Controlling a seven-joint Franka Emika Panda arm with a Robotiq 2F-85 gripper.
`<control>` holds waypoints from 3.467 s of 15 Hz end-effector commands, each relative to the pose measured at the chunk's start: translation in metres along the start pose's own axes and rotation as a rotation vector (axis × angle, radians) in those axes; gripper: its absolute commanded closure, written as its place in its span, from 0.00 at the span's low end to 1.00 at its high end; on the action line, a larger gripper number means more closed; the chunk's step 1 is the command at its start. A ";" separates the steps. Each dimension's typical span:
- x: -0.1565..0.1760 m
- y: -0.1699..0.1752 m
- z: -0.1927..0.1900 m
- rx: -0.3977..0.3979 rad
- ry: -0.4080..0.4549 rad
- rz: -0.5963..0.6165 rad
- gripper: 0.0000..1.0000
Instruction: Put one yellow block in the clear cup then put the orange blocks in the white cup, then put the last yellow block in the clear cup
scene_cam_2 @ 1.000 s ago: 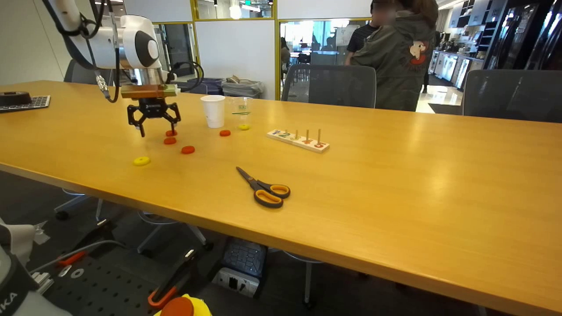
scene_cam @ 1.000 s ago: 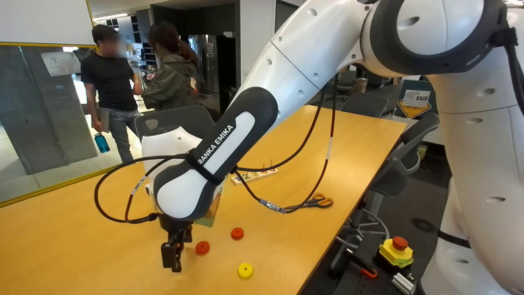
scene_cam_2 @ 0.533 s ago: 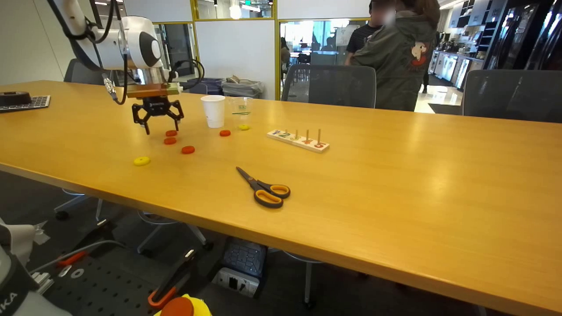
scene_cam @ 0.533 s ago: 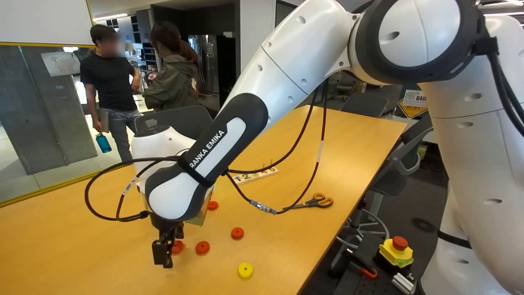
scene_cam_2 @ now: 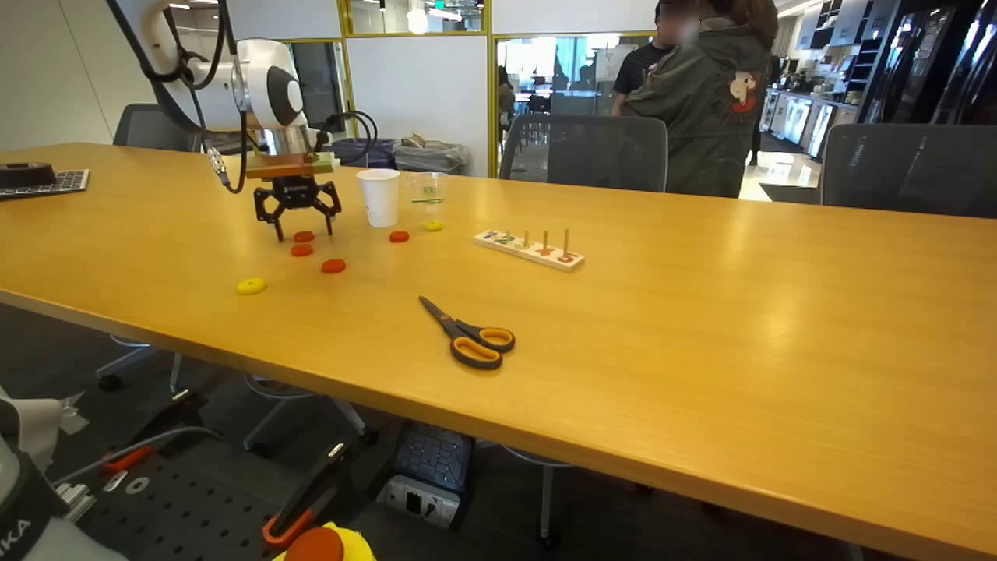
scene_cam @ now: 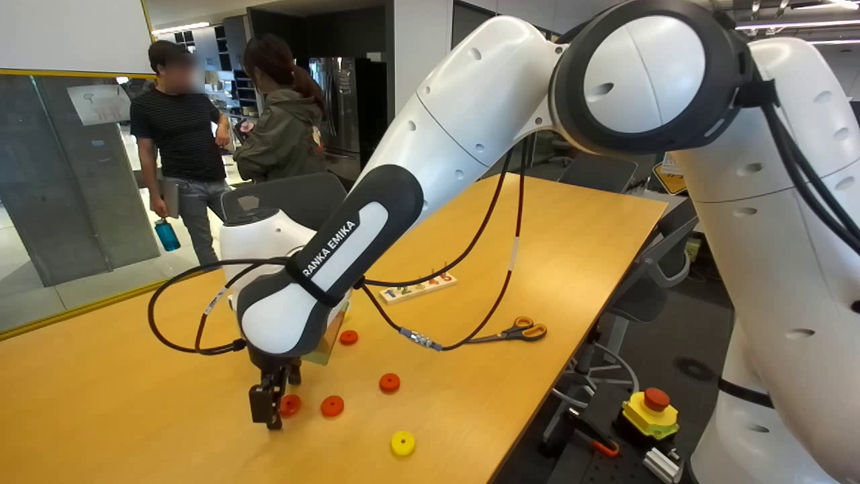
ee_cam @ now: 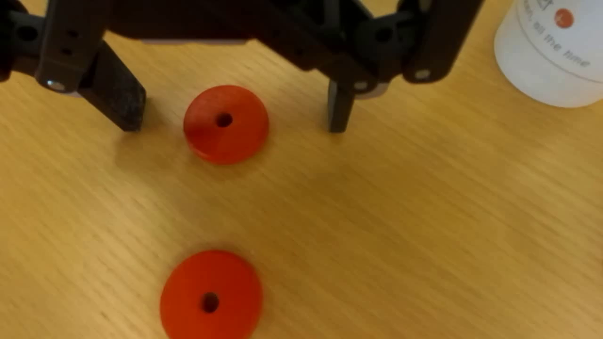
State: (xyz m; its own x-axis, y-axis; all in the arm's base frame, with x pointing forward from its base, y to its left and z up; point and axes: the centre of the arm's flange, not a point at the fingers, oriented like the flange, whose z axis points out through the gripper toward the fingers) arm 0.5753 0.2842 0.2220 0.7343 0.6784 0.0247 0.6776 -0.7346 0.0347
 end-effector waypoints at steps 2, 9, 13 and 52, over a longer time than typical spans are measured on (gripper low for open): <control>0.010 0.012 -0.003 -0.011 -0.006 0.011 0.00; 0.008 0.015 -0.003 0.028 -0.069 0.009 0.00; 0.009 0.018 -0.006 0.051 -0.051 0.011 0.00; 0.038 0.029 -0.141 -0.126 0.067 -0.027 0.77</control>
State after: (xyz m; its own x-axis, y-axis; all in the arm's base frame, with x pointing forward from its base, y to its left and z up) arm 0.5973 0.2911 0.3614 0.7162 0.6967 0.0413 0.6913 -0.7163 0.0953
